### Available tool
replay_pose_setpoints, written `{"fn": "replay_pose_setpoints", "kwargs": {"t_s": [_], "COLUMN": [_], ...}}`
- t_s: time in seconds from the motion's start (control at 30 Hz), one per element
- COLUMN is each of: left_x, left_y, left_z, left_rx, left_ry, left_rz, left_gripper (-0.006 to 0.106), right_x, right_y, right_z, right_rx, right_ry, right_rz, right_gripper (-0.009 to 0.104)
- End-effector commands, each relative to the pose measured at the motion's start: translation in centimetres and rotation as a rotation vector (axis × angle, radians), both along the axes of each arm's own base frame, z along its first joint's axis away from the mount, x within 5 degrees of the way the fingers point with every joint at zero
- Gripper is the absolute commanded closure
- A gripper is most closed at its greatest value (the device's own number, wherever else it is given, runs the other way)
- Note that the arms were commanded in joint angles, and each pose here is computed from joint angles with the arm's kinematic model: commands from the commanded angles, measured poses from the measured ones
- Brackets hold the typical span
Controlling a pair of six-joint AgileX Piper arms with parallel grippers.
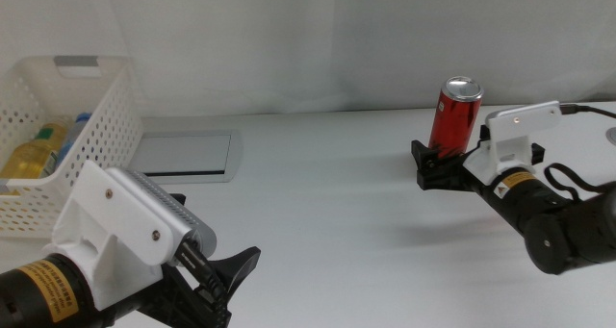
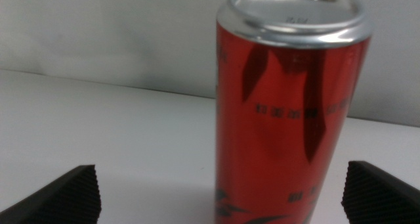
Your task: Use arms to grab the bottles and put them into the dustbin to the left of the table.
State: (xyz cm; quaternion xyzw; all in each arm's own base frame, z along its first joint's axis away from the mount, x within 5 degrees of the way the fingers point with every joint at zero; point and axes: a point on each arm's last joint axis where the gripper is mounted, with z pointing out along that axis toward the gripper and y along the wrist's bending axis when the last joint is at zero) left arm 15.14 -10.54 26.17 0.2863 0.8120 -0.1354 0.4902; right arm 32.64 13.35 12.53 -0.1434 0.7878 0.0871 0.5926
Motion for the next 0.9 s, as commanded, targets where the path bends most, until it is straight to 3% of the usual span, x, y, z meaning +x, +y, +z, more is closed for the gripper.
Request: {"fn": "replay_pose_setpoints", "kwargs": {"t_s": [0.0,0.53,0.87], "left_x": [-0.2,-0.7,-2.8], "left_y": [0.0,0.3,1.7], "left_z": [-0.1,-0.3,1.4], "left_rx": [-0.017,0.014,-0.017], "left_ry": [0.015,0.058,0.012], "left_rz": [0.002,0.002,-0.002], "left_gripper": [0.014,0.014,0.014], "right_x": [0.9,4.1,4.9], "right_y": [0.1,0.8,0.7], "right_z": [-0.3,-0.8,-0.8], "right_rx": [-0.016,-0.011,-0.021], "right_ry": [-0.017,-0.048,-0.032], "right_rz": [-0.024,-0.089,-0.111], "right_gripper": [-0.008,-0.008,-0.004]}}
